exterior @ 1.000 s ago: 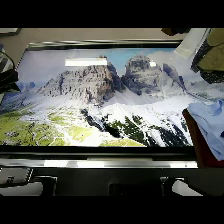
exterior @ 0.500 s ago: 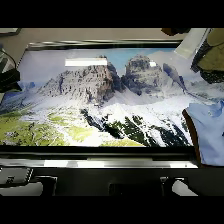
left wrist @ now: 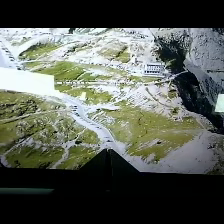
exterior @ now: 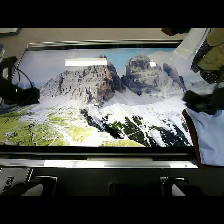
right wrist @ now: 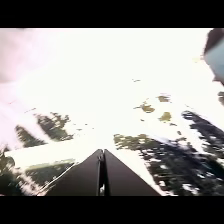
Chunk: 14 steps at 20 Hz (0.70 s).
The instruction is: Fold the clothes and pants, and hang the long-sleeved shirts on hangers.
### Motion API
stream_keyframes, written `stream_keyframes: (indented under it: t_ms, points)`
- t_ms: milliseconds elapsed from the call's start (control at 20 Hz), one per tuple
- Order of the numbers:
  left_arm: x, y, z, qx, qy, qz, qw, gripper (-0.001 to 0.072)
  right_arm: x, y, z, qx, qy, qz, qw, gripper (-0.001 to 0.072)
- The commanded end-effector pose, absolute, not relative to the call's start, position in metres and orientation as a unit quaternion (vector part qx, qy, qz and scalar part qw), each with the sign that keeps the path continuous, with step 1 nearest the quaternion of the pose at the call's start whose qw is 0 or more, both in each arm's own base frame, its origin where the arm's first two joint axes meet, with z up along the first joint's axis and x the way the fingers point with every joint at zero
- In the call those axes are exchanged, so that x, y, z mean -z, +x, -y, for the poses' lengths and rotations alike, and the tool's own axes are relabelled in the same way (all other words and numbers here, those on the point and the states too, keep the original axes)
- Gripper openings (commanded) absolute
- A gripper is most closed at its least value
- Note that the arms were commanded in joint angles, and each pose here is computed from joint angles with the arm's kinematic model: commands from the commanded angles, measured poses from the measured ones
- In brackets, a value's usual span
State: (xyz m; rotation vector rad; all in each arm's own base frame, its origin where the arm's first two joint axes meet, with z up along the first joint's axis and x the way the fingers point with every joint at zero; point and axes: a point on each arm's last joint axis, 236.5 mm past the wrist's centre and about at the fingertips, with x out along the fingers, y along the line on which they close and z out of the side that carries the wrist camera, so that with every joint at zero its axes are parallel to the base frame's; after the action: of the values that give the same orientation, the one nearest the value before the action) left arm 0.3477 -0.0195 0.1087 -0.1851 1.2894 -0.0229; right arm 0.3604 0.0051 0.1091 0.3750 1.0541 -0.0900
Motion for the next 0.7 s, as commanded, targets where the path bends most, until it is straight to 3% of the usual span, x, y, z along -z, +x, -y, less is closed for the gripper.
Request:
stream_keyframes:
  t_ms: [0,200,650]
  points:
    - [-0.085,0.300,0.025,0.025,-0.069,-0.597,0.799,0.0017,-0.118,0.347,-0.115,-0.078,0.114,-0.501,0.854,0.0041]
    - [-0.080,0.278,0.025,0.039,-0.051,-0.596,0.801,0.0017,-0.122,0.343,-0.148,-0.104,0.042,-0.478,0.871,0.0043]
    - [-0.079,0.276,0.025,0.030,-0.062,-0.600,0.797,0.0018,-0.109,0.321,-0.143,-0.094,0.028,-0.523,0.847,0.0043]
